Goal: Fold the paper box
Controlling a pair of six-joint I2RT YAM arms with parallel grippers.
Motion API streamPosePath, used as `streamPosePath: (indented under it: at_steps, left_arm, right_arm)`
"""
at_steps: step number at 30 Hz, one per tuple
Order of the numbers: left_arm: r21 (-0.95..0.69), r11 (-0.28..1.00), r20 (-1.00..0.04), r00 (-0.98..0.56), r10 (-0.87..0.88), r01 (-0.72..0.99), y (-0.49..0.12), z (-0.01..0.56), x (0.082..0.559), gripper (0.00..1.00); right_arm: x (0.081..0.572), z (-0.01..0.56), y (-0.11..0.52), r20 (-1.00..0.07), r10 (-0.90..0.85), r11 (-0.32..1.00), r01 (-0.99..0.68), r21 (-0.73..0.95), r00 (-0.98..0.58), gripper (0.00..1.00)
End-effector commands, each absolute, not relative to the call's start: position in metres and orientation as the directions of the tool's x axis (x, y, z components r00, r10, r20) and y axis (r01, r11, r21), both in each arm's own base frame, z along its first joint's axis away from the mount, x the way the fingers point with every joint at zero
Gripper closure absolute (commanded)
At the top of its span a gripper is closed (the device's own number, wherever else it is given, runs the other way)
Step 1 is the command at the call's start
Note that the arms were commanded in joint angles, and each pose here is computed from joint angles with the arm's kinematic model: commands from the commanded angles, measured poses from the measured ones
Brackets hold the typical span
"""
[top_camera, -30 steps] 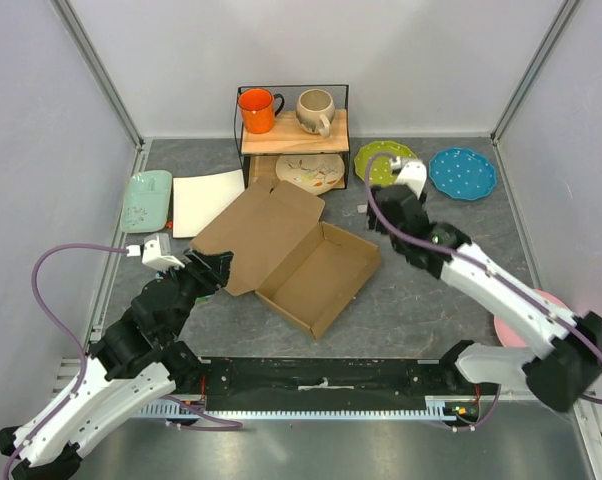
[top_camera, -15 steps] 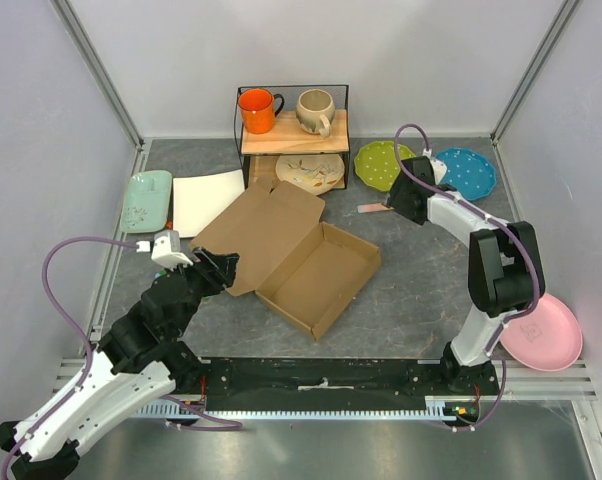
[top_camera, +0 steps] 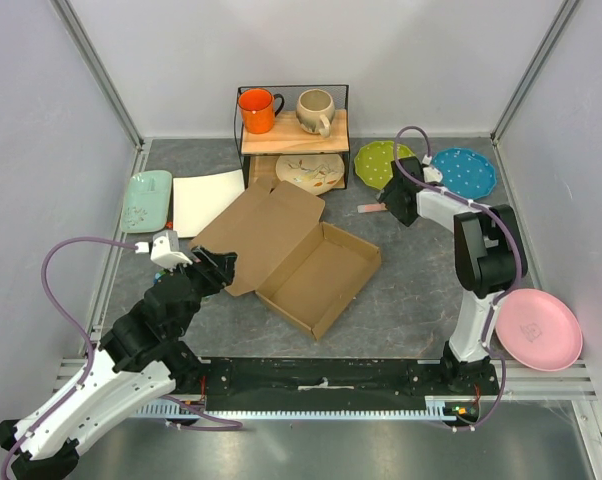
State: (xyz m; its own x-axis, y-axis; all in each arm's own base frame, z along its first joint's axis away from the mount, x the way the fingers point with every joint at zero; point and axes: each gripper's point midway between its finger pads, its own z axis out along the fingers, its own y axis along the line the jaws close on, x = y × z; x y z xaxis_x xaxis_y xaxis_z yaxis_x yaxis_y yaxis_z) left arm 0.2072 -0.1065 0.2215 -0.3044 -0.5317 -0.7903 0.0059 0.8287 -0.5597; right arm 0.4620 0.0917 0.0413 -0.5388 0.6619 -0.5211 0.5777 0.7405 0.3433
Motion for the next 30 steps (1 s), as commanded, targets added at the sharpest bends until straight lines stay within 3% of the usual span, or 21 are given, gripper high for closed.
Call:
streamPosePath:
  at_steps: [1, 6, 9, 18, 24, 27, 29, 30]
  left_arm:
    - [-0.583, 0.811, -0.774, -0.278, -0.569, -0.038, -0.103, 0.221, 0.211, 0.35]
    - [-0.570, 0.821, -0.784, -0.279, -0.555, -0.032, -0.105, 0.220, 0.213, 0.35]
    - [-0.562, 0.827, -0.791, -0.275, -0.547, -0.028, -0.105, 0.222, 0.215, 0.35]
    - [-0.555, 0.832, -0.801, -0.263, -0.538, -0.012, -0.106, 0.225, 0.217, 0.35]
    - [-0.562, 0.827, -0.795, -0.273, -0.542, -0.003, -0.108, 0.221, 0.215, 0.35]
    - [-0.569, 0.823, -0.793, -0.268, -0.547, 0.004, -0.109, 0.223, 0.215, 0.35]
    - [-0.569, 0.822, -0.793, -0.269, -0.546, 0.007, -0.110, 0.222, 0.216, 0.35]
    - [-0.576, 0.817, -0.790, -0.268, -0.552, 0.015, -0.112, 0.223, 0.216, 0.35]
  right_arm:
    - [0.484, 0.044, 0.094, -0.537, 0.695, 0.706, 0.598, 0.380, -0.478, 0.24]
    - [0.483, 0.027, 0.096, -0.522, 0.684, 0.717, 0.603, 0.350, -0.510, 0.28]
    - [0.478, 0.016, 0.094, -0.516, 0.676, 0.723, 0.608, 0.328, -0.525, 0.36]
    - [0.451, 0.007, 0.086, -0.514, 0.657, 0.740, 0.602, 0.299, -0.552, 0.77]
    - [0.437, 0.026, 0.079, -0.545, 0.635, 0.758, 0.580, 0.300, -0.548, 0.94]
    - [0.433, 0.045, 0.075, -0.575, 0.618, 0.770, 0.558, 0.307, -0.536, 0.94]
    - [0.432, 0.050, 0.075, -0.585, 0.601, 0.785, 0.540, 0.303, -0.545, 0.85]
    - [0.432, 0.051, 0.076, -0.583, 0.599, 0.787, 0.536, 0.305, -0.548, 0.71]
